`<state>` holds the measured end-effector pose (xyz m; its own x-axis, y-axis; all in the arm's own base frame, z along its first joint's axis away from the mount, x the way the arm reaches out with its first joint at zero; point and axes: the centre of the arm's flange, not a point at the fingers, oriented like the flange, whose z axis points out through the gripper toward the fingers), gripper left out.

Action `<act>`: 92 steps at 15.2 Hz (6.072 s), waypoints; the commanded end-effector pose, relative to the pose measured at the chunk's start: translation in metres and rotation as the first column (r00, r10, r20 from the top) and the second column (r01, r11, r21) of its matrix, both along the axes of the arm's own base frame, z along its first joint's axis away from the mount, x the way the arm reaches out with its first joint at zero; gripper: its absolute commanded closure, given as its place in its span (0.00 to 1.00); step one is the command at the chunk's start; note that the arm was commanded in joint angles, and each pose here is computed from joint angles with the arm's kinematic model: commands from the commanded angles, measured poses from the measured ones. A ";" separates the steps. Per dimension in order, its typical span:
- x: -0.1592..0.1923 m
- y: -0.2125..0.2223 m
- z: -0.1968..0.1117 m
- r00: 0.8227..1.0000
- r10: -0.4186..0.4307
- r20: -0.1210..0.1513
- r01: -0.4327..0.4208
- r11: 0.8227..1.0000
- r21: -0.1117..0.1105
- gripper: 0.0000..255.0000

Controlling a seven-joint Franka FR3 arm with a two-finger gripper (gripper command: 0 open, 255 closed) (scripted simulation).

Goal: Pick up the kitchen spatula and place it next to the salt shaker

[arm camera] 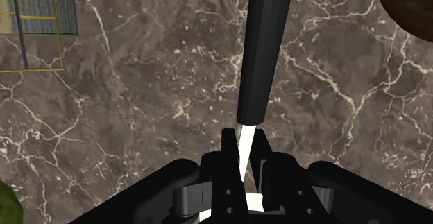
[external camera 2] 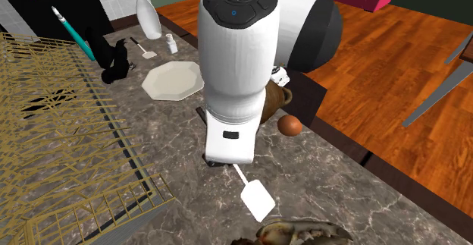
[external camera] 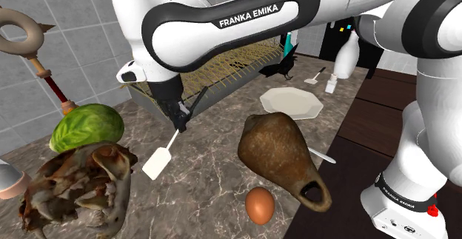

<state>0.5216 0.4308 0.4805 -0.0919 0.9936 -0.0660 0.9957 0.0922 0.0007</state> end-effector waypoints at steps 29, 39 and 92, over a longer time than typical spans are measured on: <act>-0.104 -0.313 0.023 1.000 0.000 0.000 0.000 1.000 0.000 1.00; -0.146 -0.439 0.023 1.000 0.000 0.000 0.000 1.000 0.000 1.00; -0.223 -0.671 -0.130 1.000 0.000 0.000 0.000 1.000 0.000 1.00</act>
<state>0.2989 -0.2408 0.3519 -0.0911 0.9935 -0.0678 0.9958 0.0915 0.0031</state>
